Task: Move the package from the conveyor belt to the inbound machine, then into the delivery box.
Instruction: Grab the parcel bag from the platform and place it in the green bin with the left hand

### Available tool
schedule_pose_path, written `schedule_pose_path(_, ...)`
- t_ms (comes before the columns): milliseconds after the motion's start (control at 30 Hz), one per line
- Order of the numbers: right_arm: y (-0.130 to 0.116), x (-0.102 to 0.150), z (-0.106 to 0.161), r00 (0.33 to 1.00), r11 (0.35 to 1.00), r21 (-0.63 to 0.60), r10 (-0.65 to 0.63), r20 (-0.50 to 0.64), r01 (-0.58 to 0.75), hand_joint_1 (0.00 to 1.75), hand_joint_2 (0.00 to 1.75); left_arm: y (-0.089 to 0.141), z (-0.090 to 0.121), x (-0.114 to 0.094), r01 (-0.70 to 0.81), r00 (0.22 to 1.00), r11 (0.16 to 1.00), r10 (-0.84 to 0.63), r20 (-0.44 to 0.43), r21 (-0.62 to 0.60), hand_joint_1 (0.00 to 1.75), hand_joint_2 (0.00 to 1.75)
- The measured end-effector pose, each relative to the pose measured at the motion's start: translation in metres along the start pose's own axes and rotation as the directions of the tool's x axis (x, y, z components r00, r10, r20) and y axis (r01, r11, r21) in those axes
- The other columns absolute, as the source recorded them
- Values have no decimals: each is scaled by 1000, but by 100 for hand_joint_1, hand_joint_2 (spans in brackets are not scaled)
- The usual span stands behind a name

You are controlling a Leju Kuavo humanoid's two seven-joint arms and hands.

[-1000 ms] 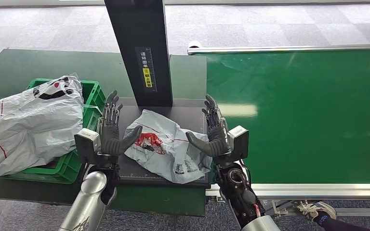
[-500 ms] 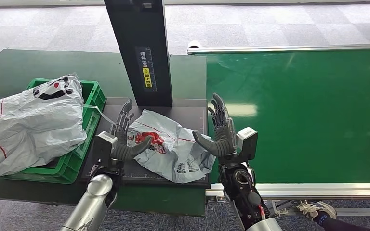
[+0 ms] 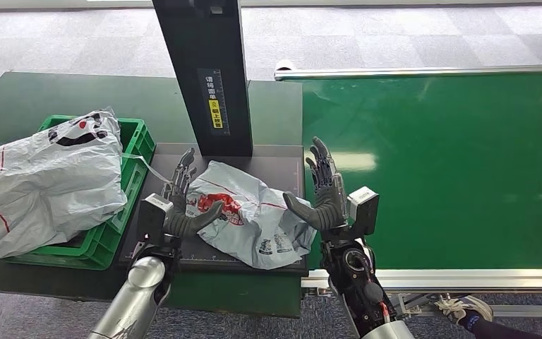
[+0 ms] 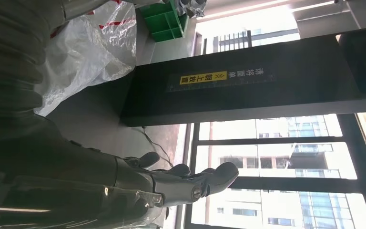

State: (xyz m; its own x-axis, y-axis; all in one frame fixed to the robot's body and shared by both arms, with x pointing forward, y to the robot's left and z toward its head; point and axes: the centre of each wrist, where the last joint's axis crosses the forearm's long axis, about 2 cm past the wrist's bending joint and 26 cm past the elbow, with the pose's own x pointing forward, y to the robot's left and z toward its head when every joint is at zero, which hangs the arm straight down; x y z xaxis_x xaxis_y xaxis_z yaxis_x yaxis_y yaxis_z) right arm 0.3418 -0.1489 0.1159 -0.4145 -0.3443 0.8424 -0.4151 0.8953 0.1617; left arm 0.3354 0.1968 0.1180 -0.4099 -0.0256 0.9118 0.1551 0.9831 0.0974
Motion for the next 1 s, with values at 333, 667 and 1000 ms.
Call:
schedule_pose_path(333, 0, 0, 0, 1000, 1000, 0, 0, 0, 0, 0, 175, 0, 0, 0, 0, 1000, 1000, 0, -1, 0, 0, 175)
schedule_pose_path(667, -5, 3, 10, 998, 996, -89, 24, -64, -29, 0, 175, -24, -3, -19, 573, 695, 643, -710, -113, -508, 0, 175)
schedule_pose_path(1000, -10, 5, 14, 998, 991, -131, 17, -67, -25, 0, 175, -27, -15, -26, 575, 667, 595, -738, -100, -562, 0, 175)
